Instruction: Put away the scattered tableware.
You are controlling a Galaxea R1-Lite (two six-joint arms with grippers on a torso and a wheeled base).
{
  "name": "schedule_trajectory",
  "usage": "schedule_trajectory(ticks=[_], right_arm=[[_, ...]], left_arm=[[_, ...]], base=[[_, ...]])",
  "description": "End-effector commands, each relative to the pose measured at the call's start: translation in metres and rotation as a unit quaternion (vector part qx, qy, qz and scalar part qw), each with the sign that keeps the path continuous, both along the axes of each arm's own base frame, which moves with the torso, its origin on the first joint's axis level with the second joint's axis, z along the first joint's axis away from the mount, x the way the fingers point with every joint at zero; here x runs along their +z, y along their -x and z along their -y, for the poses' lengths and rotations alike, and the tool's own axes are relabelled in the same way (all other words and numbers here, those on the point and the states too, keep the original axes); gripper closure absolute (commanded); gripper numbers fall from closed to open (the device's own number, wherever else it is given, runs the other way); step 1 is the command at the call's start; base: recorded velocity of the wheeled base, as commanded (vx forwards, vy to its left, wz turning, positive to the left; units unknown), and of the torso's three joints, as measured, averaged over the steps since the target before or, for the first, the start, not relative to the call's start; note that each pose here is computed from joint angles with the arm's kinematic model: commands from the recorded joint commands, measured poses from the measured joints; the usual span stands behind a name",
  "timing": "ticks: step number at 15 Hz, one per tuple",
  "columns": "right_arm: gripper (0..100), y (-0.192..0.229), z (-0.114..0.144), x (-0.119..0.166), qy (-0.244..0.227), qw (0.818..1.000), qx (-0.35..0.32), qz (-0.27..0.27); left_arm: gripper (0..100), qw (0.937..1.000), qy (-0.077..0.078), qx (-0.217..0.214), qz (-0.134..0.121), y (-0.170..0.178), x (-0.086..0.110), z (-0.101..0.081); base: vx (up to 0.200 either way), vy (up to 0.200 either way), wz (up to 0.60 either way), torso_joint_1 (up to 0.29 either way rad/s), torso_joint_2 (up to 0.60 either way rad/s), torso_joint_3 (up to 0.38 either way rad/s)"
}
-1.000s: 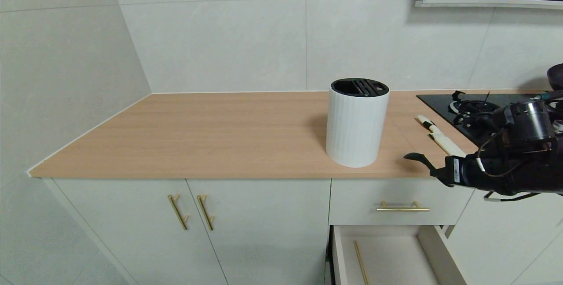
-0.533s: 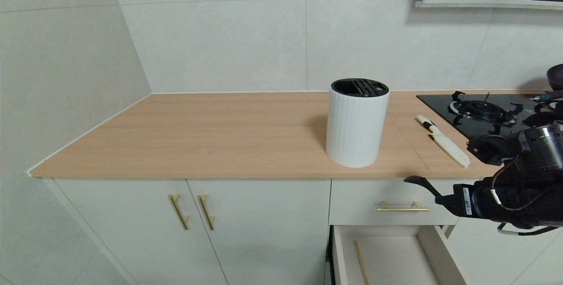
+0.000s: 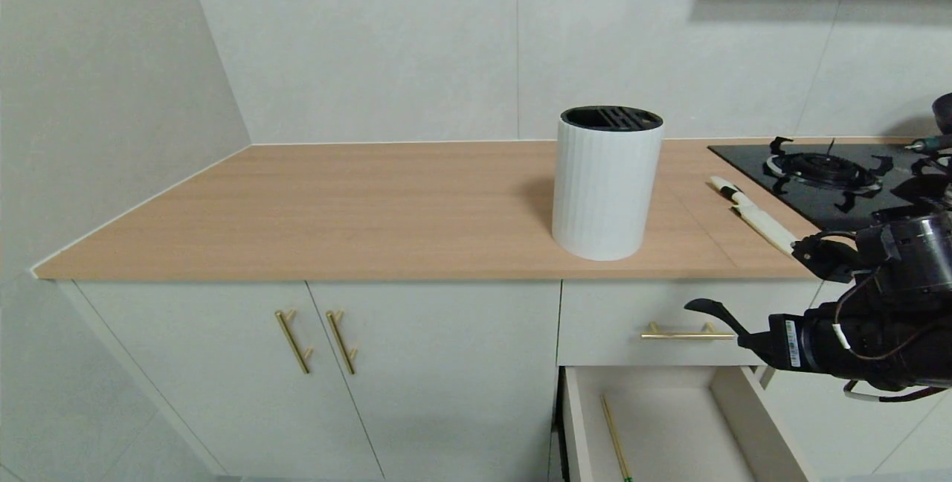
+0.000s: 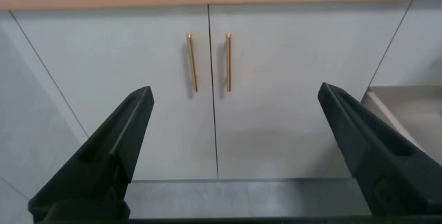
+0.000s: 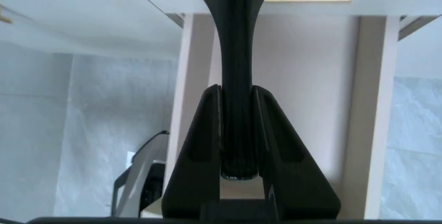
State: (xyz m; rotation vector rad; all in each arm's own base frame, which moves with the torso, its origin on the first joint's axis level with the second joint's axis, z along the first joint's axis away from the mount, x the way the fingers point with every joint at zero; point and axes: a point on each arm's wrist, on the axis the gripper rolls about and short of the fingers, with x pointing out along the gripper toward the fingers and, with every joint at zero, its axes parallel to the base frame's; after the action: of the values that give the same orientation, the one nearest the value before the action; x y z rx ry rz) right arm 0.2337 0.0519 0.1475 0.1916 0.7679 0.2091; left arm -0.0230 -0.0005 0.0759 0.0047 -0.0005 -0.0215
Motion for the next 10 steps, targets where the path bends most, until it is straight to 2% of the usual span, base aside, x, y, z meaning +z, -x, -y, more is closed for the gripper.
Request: schedule_trajectory(ticks=[1,10], right_arm=[[100,-0.001,0.0,-0.004,0.001,1.0,0.0,-0.006],[100,-0.006,-0.002,-0.019,0.003,1.0,0.002,-0.011]], left_arm=[[0,1.0,0.0,0.0,0.0,0.0,0.0,0.0],[0,1.0,0.0,0.0,0.001,0.0,0.0,0.0]], base=[[0.0,0.0,0.0,-0.193,0.49,0.295],[0.0,0.0,0.0,-0.169,0.47,0.3]])
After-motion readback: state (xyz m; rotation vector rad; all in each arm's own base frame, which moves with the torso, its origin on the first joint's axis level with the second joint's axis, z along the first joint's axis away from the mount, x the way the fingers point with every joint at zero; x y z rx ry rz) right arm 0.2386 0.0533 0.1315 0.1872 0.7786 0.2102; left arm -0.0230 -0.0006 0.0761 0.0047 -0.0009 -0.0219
